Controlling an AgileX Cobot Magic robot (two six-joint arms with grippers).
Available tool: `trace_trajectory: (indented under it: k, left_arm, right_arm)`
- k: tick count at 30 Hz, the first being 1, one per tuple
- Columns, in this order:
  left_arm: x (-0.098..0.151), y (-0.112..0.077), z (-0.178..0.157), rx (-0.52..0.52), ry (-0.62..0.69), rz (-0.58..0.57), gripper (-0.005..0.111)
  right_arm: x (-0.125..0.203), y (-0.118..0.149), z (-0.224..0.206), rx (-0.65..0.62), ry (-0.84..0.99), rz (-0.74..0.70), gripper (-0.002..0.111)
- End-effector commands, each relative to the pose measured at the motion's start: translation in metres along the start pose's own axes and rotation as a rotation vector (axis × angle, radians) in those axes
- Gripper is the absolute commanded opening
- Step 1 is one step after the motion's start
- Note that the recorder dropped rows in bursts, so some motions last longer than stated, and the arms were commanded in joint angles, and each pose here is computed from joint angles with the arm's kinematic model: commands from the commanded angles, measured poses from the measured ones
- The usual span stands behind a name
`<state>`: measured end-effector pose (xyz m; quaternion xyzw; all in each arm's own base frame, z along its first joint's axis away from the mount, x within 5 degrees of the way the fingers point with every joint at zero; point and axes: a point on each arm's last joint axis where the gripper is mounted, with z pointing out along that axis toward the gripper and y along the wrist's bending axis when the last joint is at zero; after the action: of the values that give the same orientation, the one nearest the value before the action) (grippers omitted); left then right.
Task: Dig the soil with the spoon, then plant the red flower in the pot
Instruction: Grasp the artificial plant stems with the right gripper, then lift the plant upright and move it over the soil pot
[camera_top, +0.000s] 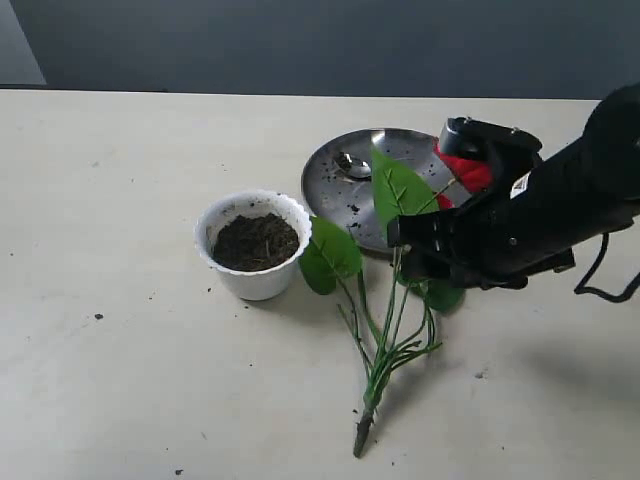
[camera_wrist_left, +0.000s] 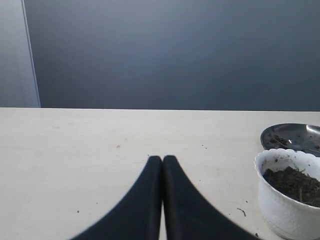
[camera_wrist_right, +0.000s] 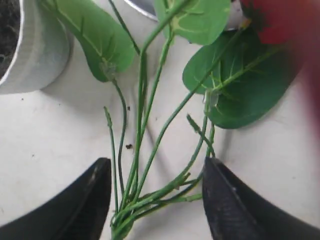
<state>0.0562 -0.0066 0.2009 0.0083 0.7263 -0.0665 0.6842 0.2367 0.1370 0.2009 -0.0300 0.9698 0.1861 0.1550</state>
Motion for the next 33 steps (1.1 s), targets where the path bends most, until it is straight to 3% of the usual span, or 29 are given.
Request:
trace_trajectory:
  k: [1,17,19,23,29,33]
  left_arm:
    - [-0.001,0.0,0.0,0.006,-0.015,0.003,0.001]
    - [-0.001,0.0,0.0,0.006,-0.015,0.003,0.001]
    - [-0.001,0.0,0.0,0.006,-0.015,0.002,0.001]
    - [-0.001,0.0,0.0,0.006,-0.015,0.002,0.001]
    - [-0.001,0.0,0.0,0.006,-0.015,0.002,0.001]
    - [-0.001,0.0,0.0,0.006,-0.015,0.002,0.001]
  right_arm:
    - [-0.009,-0.002,0.011,-0.026,-0.088,0.07,0.053]
    - [-0.014,-0.004,0.073,0.024,-0.157,0.081,0.053]
    - [-0.014,-0.005,0.074,0.028,-0.167,0.08,0.044]
    - [-0.013,-0.002,0.07,0.011,-0.152,0.101,0.0]
    - [-0.017,0.01,0.033,-0.047,-0.202,0.044,0.0]
    - [-0.025,0.023,-0.022,-0.13,-0.406,-0.001,0.0]
